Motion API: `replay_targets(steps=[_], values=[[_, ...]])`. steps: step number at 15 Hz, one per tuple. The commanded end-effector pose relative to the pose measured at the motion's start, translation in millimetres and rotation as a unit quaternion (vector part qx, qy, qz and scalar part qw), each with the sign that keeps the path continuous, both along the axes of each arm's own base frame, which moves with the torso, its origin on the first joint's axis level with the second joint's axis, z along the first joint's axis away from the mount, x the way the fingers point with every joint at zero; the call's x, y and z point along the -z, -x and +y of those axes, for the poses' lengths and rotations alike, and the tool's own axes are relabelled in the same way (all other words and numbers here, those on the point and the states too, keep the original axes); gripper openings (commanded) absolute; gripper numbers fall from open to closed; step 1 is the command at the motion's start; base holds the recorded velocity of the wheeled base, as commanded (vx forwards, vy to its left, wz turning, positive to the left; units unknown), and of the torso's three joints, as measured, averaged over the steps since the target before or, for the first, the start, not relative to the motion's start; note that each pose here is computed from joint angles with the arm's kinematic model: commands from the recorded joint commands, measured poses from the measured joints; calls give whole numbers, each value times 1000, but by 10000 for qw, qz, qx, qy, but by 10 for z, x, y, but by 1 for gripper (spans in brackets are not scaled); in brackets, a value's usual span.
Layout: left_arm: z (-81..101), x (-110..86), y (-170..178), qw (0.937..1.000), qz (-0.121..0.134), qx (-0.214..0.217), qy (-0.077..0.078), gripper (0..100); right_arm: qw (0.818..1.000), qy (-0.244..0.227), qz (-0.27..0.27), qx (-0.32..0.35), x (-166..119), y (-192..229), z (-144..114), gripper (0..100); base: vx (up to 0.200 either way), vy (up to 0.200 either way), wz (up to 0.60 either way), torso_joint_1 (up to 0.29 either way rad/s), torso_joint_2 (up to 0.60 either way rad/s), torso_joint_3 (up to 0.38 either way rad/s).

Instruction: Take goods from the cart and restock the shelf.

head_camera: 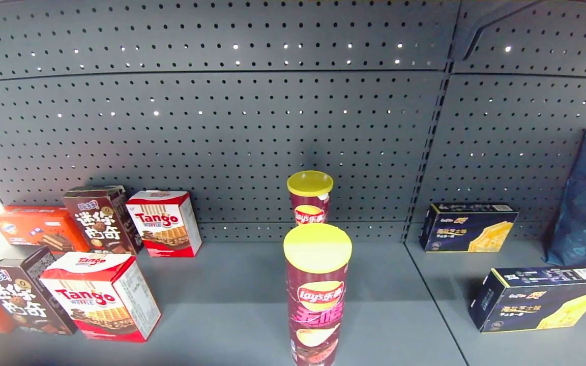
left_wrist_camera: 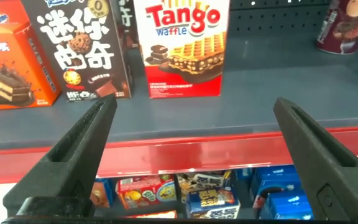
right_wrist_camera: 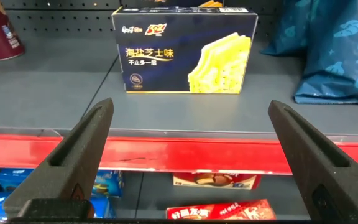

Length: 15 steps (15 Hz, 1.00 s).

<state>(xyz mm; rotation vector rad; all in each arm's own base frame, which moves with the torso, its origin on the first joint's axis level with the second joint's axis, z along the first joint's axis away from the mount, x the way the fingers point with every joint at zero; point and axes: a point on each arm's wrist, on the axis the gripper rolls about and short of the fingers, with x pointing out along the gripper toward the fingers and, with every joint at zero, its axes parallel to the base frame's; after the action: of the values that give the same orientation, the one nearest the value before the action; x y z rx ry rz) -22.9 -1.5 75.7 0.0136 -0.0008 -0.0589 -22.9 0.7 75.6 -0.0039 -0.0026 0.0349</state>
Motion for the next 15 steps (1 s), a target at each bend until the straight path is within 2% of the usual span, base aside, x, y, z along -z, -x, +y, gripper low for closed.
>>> replay_targets(steps=[1, 11, 12, 15], values=[[0, -2, 1, 10000, -6, 4, -1, 100, 10000, 4, 5, -2, -1, -1, 0, 100, 0, 0, 0, 0, 0, 0], [0, 2, 0, 10000, 2, 12, -1, 100, 10000, 4, 5, -2, -1, -1, 0, 100, 0, 0, 0, 0, 0, 0], [0, 2, 0, 10000, 2, 4, -1, 100, 10000, 4, 5, -2, -1, -1, 0, 100, -200, 0, 0, 2, 7, 2], [0, 2, 0, 10000, 2, 12, -9, 100, 10000, 4, 5, -2, -1, -1, 0, 100, 0, 0, 0, 0, 0, 0]])
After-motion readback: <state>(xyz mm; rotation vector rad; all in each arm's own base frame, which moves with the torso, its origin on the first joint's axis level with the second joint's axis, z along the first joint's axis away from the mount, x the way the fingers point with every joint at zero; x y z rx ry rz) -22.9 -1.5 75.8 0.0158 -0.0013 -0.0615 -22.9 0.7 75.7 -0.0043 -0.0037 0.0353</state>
